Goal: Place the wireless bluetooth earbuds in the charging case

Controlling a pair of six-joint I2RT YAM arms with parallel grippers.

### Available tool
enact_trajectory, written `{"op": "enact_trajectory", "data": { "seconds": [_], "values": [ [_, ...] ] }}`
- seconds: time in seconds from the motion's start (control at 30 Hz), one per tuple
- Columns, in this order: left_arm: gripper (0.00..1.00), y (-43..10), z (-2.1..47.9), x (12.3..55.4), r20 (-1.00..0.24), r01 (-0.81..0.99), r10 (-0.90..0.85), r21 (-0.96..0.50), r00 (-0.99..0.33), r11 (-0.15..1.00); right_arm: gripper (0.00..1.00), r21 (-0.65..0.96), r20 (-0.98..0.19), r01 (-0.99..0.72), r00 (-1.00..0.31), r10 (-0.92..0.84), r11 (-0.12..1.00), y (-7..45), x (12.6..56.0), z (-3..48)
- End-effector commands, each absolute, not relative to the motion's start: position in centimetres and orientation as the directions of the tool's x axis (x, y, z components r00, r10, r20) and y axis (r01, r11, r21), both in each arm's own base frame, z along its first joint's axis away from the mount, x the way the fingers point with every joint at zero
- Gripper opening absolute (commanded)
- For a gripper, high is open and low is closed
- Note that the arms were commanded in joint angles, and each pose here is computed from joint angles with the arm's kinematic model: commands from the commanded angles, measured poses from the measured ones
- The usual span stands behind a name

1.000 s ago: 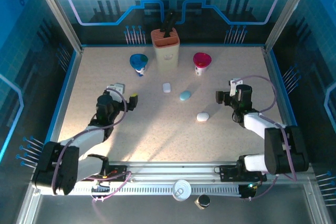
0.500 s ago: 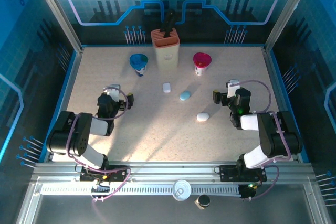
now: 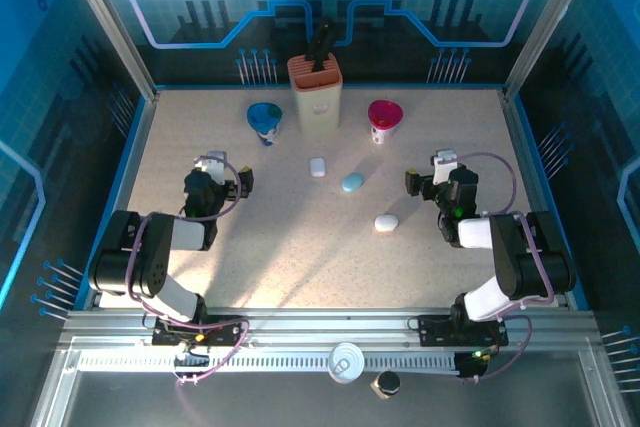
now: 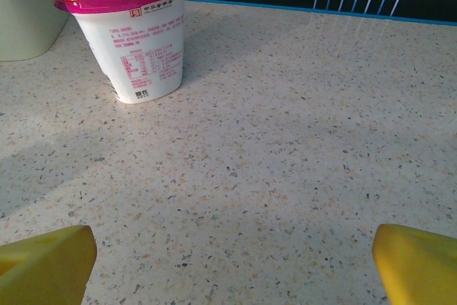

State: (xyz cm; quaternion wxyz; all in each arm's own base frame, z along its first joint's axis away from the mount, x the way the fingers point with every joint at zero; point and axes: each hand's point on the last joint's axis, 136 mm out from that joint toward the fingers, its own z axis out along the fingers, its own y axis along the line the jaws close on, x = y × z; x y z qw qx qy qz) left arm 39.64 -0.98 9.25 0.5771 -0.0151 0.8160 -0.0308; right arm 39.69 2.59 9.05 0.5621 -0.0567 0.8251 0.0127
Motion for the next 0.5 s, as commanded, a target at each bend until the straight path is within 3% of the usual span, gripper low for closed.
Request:
{"op": "enact_trajectory", "data": {
  "seconds": [0.0, 0.47],
  "values": [
    [0.99, -0.64, 9.57, 39.91, -0.942, 0.0, -0.078, -0.082, -0.325, 0.997, 1.0, -0.06, -0.942, -0.12, -0.322, -0.095, 0.991, 2.96, 39.98, 9.84],
    [0.99, -0.67, 9.54, 39.95, -0.942, 0.001, -0.078, -0.083, -0.327, 0.997, 1.0, -0.063, -0.942, -0.123, -0.321, -0.099, 0.99, 3.12, 39.96, 9.84]
  ]
}}
